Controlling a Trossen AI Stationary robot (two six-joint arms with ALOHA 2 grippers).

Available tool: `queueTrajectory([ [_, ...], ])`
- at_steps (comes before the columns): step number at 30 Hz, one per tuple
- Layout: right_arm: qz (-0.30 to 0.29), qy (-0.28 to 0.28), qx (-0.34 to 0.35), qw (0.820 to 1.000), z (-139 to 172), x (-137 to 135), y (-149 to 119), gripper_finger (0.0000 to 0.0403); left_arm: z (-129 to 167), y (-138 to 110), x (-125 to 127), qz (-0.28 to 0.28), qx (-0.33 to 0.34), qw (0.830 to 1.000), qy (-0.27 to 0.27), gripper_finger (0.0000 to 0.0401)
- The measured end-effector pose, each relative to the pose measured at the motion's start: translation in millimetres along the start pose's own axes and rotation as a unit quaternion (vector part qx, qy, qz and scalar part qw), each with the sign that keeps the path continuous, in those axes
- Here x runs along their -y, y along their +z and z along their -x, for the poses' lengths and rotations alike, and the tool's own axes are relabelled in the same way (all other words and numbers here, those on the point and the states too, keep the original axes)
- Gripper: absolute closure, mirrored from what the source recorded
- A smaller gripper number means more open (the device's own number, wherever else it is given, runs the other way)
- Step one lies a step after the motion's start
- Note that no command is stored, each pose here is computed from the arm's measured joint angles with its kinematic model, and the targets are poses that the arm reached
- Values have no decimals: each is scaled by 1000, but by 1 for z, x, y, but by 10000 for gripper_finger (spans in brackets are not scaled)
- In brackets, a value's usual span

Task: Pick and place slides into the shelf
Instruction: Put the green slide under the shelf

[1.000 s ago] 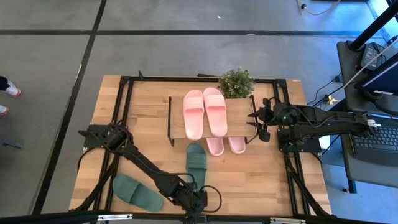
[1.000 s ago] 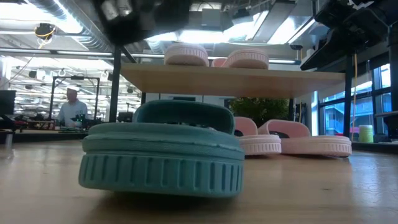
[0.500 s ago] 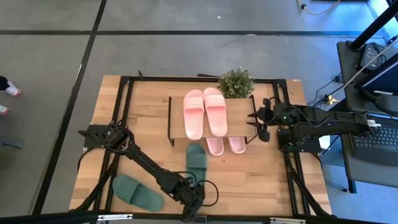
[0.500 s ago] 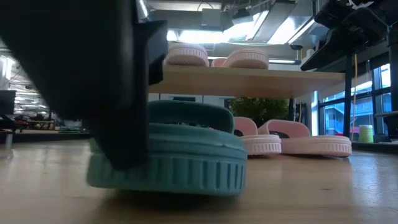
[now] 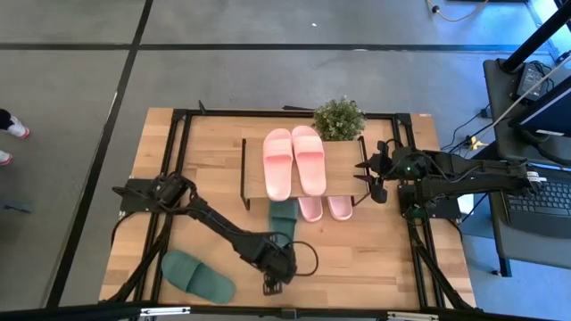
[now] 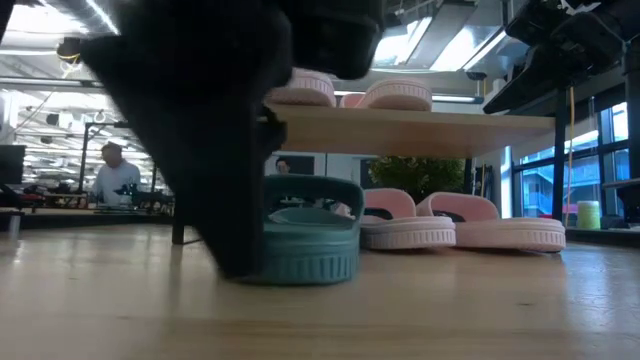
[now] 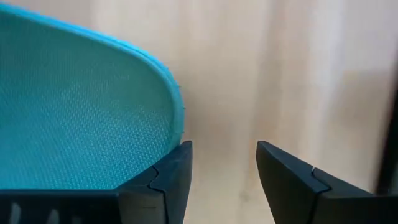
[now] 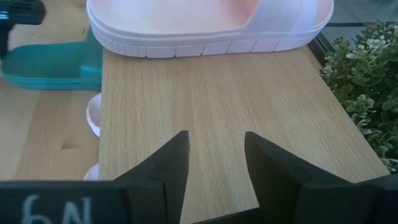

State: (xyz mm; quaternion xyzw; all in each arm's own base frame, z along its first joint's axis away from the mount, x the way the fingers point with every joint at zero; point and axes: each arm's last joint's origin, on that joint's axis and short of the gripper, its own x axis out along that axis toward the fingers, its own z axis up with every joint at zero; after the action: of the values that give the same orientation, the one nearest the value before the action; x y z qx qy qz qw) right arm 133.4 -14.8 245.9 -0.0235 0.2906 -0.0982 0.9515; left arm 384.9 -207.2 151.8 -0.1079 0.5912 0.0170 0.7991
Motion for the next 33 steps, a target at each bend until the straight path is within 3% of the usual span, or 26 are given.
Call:
queueTrajectory([
  [14, 2, 0, 0, 1000, 0, 0, 0, 246, -3, 26, -40, -32, 22, 998, 51, 230],
  [33, 2, 0, 0, 1000, 0, 0, 0, 246, -2, 33, -72, -21, 10, 988, 152, 230],
])
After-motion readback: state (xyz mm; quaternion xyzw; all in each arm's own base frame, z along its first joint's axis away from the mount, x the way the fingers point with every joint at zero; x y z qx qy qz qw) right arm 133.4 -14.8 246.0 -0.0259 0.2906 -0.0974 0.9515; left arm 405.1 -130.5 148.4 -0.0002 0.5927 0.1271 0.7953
